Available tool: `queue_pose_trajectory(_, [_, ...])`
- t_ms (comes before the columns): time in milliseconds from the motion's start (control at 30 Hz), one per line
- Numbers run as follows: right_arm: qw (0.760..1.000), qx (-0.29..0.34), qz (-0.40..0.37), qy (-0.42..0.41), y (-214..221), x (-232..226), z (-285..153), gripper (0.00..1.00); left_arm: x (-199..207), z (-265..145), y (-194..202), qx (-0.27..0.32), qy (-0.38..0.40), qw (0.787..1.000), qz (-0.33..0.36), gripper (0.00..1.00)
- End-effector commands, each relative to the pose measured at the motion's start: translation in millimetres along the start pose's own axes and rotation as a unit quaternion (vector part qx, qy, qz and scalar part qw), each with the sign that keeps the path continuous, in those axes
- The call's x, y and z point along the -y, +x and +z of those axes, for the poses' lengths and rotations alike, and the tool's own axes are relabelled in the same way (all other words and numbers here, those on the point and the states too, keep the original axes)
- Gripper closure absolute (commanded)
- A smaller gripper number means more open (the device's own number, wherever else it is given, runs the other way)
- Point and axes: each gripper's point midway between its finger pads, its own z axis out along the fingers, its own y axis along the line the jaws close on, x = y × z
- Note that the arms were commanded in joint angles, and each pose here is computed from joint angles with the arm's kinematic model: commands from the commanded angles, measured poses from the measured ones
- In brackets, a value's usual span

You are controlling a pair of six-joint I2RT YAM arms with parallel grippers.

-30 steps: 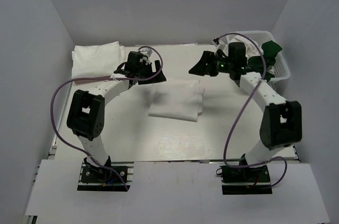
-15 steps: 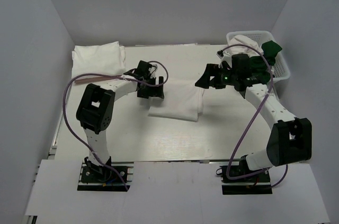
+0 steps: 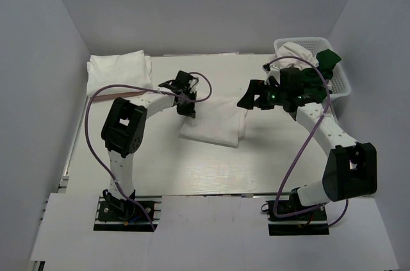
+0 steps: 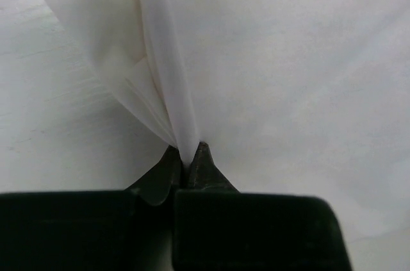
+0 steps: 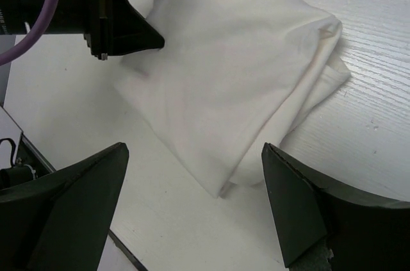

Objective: Fold and stack the t-shirts

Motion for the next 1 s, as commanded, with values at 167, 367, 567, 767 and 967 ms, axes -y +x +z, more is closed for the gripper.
queue_pose_trajectory(167, [0.999, 0.033, -0.028, 0.010, -14.4, -1.7, -10.4, 0.10, -32.1, -87.7, -99.7, 0.139, -0.112, 0.978, 0.107, 1.00])
queue_pose_trajectory(367, [0.999, 0.029, -0.021, 0.005, -13.5, -3.1, -9.3, 0.10, -57.4, -136.7, -150.9, 0.195, -0.145, 0.961, 0.133, 1.00])
queue_pose_trajectory(567, [0.999, 0.029, -0.021, 0.017, -14.8, 0.6, -9.6, 0.10, -100.0, -176.5, -191.5, 0.222, -0.191, 0.947, 0.135, 1.00])
queue_pose_trajectory(767, [0.999, 0.025, -0.016, 0.016, -15.5, 0.3, -8.6, 0.10, -149.6, -213.4, -216.6, 0.240, -0.231, 0.935, 0.120, 1.00])
queue_pose_trajectory(967, [0.999, 0.023, -0.014, 0.016, -19.1, -1.6, -8.8, 0.10, -194.6, -249.2, -233.8, 0.268, -0.270, 0.918, 0.111, 1.00])
